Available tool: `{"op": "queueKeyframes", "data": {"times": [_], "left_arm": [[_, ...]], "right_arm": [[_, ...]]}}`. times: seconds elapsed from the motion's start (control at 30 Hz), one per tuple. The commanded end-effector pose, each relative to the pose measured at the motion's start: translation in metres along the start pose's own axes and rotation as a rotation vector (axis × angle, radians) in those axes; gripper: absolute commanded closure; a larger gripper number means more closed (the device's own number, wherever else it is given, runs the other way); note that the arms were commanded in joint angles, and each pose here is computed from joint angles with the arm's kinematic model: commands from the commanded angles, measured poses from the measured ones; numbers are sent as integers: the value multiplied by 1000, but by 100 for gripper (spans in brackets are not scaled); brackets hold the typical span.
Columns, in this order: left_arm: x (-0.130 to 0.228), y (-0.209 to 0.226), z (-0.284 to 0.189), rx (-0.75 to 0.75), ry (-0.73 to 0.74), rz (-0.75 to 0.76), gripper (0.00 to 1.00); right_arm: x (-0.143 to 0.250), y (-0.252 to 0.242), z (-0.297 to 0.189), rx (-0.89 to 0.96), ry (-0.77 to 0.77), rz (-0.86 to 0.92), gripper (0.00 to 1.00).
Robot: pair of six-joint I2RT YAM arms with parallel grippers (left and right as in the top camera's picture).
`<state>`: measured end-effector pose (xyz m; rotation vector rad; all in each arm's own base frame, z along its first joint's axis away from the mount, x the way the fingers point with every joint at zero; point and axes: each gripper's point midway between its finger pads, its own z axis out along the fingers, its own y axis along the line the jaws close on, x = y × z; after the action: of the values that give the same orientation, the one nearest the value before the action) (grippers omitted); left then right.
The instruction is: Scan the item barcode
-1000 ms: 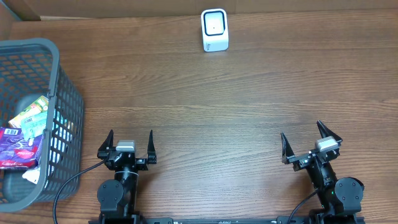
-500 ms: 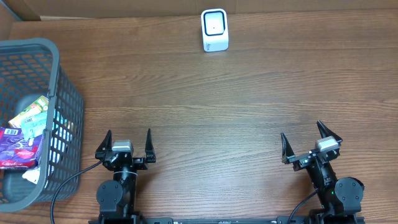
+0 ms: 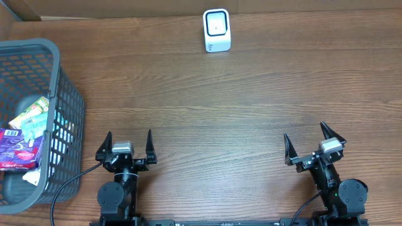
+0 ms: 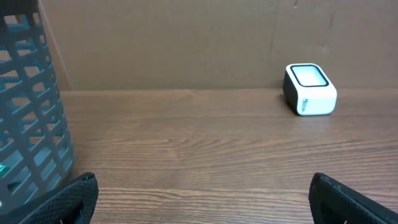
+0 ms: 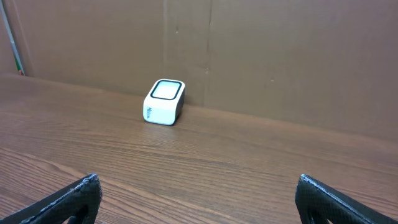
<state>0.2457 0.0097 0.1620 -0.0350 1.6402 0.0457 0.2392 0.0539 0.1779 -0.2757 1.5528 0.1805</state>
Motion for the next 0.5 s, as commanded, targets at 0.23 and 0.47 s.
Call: {"op": "queueKeyframes", "data": {"times": [0.23, 0.47], "left_arm": [[-60, 8, -10, -46, -88, -37, 0], [-126, 8, -4, -44, -37, -31, 0]], "right_arm": [[-68, 2, -12, -16, -130, 26, 0], [-114, 16, -13, -110, -122, 22, 0]]}}
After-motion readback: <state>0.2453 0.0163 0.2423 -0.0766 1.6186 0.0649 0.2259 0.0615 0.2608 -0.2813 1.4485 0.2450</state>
